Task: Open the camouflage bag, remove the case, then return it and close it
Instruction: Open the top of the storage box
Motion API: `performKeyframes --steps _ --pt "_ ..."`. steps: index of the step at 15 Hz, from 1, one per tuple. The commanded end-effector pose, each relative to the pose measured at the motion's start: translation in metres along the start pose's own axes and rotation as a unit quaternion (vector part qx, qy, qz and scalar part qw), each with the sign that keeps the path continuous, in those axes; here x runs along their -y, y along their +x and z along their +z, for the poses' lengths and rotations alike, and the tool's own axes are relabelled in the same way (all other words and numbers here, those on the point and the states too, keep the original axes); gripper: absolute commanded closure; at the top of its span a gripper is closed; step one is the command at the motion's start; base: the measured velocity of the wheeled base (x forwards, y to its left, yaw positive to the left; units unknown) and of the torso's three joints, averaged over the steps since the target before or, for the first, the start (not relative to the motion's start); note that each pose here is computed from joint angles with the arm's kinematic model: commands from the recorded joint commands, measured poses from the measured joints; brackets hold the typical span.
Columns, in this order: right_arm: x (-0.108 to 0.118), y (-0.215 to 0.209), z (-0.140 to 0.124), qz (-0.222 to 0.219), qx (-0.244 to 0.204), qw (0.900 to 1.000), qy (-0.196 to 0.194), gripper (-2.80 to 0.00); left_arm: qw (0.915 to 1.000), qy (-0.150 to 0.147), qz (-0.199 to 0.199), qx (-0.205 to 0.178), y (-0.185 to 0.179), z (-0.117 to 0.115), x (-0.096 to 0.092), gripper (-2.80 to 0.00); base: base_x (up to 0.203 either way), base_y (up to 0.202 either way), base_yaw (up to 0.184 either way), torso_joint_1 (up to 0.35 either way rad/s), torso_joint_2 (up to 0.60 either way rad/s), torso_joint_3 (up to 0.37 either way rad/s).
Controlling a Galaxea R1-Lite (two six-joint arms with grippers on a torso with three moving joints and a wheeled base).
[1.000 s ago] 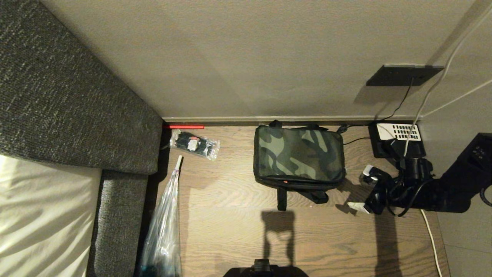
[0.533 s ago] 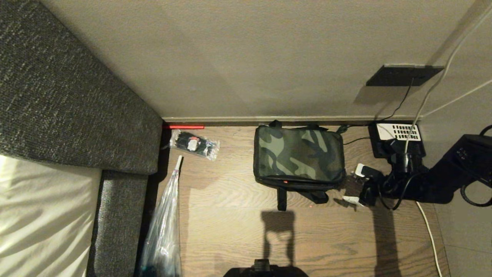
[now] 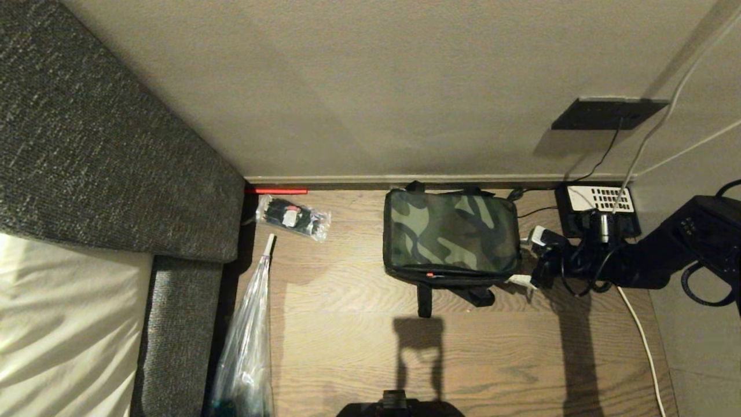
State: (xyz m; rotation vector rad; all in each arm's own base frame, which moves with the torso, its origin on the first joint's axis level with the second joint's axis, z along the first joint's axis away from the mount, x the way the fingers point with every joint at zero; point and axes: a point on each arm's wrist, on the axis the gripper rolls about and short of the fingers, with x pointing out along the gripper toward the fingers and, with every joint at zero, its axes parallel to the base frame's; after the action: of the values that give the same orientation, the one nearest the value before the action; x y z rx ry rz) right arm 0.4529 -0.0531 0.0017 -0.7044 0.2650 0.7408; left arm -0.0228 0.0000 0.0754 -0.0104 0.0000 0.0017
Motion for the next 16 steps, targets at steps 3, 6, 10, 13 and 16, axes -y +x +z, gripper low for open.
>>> performKeyframes --steps 3,6,10,13,16 --pt "0.0027 0.0011 0.001 -0.008 0.007 1.0 -0.018 -2.8 1.0 0.0 0.0 0.0 0.0 0.0001 0.0 0.0 0.0 0.0 0.0 0.0 0.0 0.0" --pt "0.0036 0.0004 0.0001 -0.01 0.007 0.999 -0.034 -2.8 1.0 0.0 0.0 0.0 0.0 0.0001 0.0 0.0 0.0 0.0 0.0 0.0 0.0 0.0" --pt "-0.0021 0.0002 -0.0032 0.004 0.0 0.998 -0.056 -2.8 1.0 0.0 0.0 0.0 0.0 0.0001 0.0 0.0 0.0 0.0 0.0 0.0 0.0 0.0" --pt "-0.0014 -0.0036 -0.0015 0.016 0.008 0.998 -0.053 -2.8 1.0 0.0 0.0 0.0 0.0 0.0001 0.0 0.0 0.0 0.0 0.0 0.0 0.0 0.0" --pt "-0.0005 -0.0004 -0.0028 0.014 0.013 0.998 -0.063 -2.8 1.0 0.0 0.0 0.0 0.0 0.0001 0.0 0.0 0.0 0.0 0.0 0.0 0.0 0.0"
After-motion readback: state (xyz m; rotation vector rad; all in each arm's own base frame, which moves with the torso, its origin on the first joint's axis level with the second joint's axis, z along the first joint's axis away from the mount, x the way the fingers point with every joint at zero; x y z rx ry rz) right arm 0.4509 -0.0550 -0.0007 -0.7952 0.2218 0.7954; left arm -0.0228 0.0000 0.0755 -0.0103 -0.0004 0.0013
